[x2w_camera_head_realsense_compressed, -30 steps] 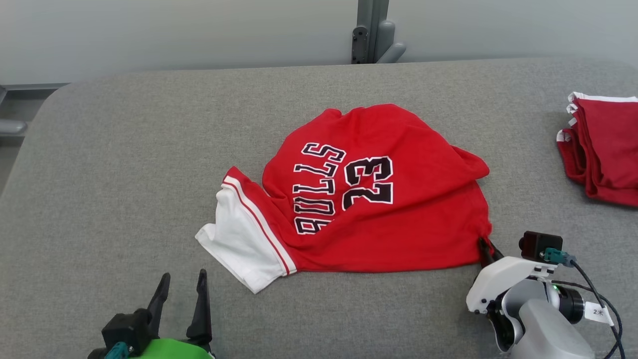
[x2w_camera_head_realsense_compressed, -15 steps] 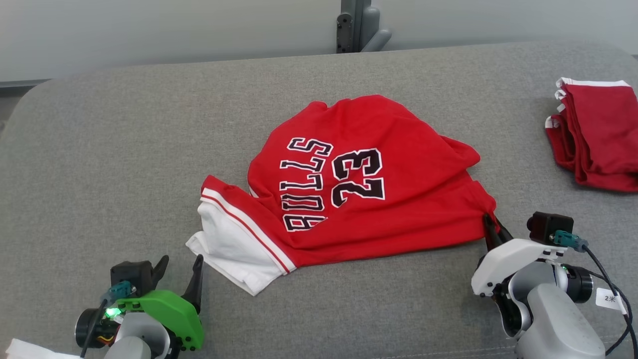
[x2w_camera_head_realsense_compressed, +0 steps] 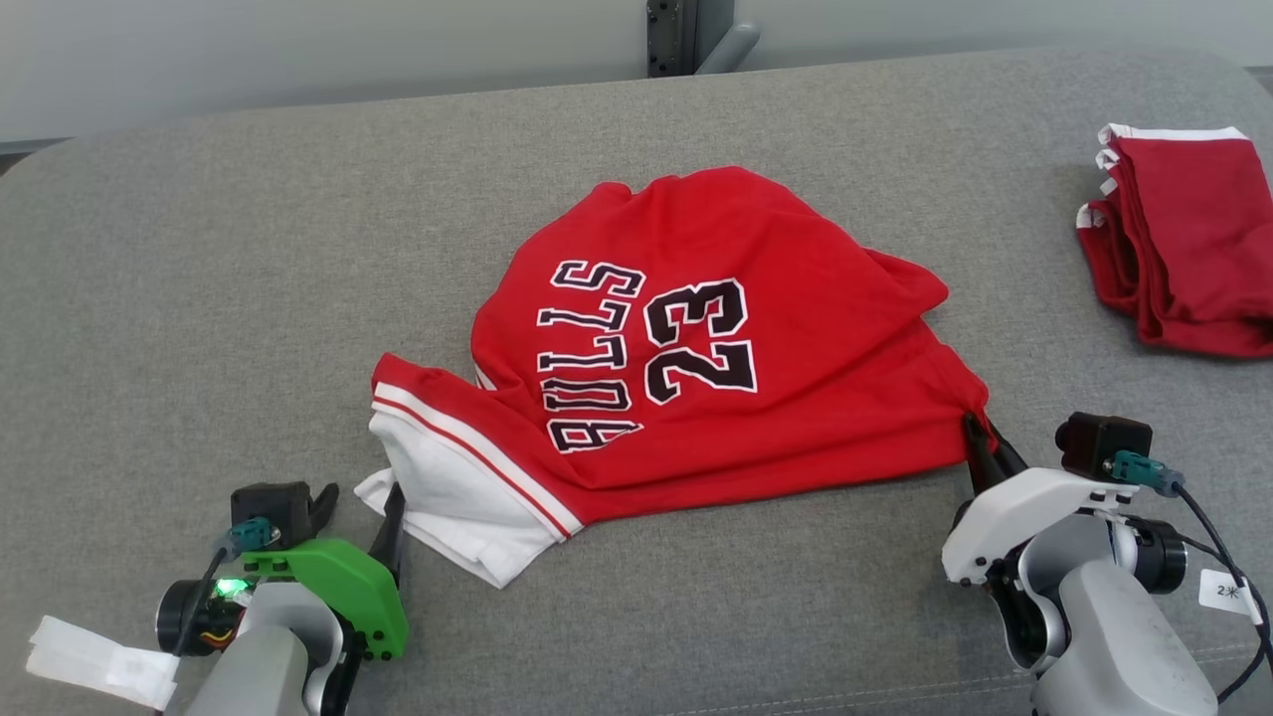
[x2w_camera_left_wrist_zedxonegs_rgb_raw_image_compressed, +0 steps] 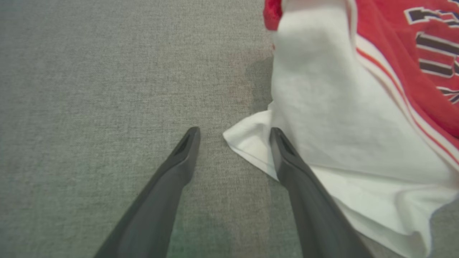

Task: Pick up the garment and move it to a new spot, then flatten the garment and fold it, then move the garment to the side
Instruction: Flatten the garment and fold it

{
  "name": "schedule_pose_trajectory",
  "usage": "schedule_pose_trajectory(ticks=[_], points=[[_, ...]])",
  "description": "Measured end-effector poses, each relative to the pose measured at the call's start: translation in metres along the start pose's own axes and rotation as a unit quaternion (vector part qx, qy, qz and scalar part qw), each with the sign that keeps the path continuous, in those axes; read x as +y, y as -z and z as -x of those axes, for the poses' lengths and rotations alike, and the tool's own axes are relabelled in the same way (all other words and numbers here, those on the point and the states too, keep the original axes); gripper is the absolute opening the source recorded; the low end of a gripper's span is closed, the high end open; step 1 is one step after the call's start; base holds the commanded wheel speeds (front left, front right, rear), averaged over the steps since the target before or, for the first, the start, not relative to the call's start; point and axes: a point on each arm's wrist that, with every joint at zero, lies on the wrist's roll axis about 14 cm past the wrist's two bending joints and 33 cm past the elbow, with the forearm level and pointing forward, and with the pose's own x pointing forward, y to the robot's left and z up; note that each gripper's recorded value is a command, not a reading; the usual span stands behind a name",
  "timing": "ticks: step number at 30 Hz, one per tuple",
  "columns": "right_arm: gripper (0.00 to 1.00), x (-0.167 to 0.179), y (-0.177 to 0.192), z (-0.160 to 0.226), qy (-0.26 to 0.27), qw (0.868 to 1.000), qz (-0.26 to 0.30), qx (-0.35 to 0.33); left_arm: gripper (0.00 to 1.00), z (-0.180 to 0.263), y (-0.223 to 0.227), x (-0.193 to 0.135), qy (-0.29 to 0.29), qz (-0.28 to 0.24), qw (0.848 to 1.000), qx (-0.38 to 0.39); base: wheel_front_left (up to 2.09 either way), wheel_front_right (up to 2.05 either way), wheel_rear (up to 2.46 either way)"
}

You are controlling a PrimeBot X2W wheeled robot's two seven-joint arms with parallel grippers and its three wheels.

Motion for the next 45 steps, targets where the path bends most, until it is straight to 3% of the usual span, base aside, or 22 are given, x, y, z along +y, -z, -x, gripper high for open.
schedule_pose_trajectory(ticks=[3,6,7,8,9,18,26,36,40,41,45], points=[[0.0,0.0,0.0,0.001,0.0,1.0,0.0,-0.001,0.49,-0.003,0.001,-0.005,0.008,0.0,1.0,0.004,0.0,0.0,0.0],[0.0,0.0,-0.001,0.001,-0.001,1.0,0.0,-0.002,0.23,-0.004,0.003,-0.012,0.02,-0.007,1.0,0.009,0.0,0.0,0.0],[0.0,0.0,-0.002,0.002,-0.001,1.0,0.0,-0.003,0.23,-0.004,0.005,-0.014,0.023,-0.008,1.0,0.012,0.0,0.0,0.0],[0.0,0.0,-0.002,0.002,-0.001,1.0,0.0,-0.004,0.02,-0.004,0.006,-0.016,0.026,-0.008,1.0,0.013,0.0,0.0,0.0],[0.0,0.0,-0.003,0.002,-0.001,1.0,0.0,-0.005,0.0,-0.004,0.007,-0.017,0.029,-0.008,0.999,0.014,0.0,0.0,0.0],[0.0,-0.002,-0.009,0.006,0.002,1.0,-0.012,-0.019,0.0,0.001,-0.003,-0.012,0.026,0.024,0.999,-0.02,0.0,0.0,0.0],[0.0,0.014,-0.04,0.015,-0.023,0.994,-0.07,-0.075,0.0,0.025,-0.054,-0.016,0.041,0.109,0.984,-0.134,0.0,0.0,0.0],[0.0,0.037,-0.098,0.049,-0.074,0.976,-0.114,-0.17,0.0,0.09,-0.14,-0.026,0.079,0.136,0.94,-0.303,0.0,0.0,0.0],[0.0,0.047,-0.128,0.07,-0.098,0.964,-0.12,-0.214,0.0,0.126,-0.184,-0.04,0.107,0.131,0.912,-0.373,0.0,0.0,0.0],[0.0,0.052,-0.144,0.081,-0.109,0.958,-0.121,-0.237,0.0,0.145,-0.206,-0.048,0.122,0.126,0.897,-0.406,0.0,0.0,0.0],[0.0,0.061,-0.172,0.103,-0.135,0.943,-0.125,-0.278,0.0,0.178,-0.24,-0.063,0.153,0.124,0.867,-0.458,0.0,0.0,0.0]])
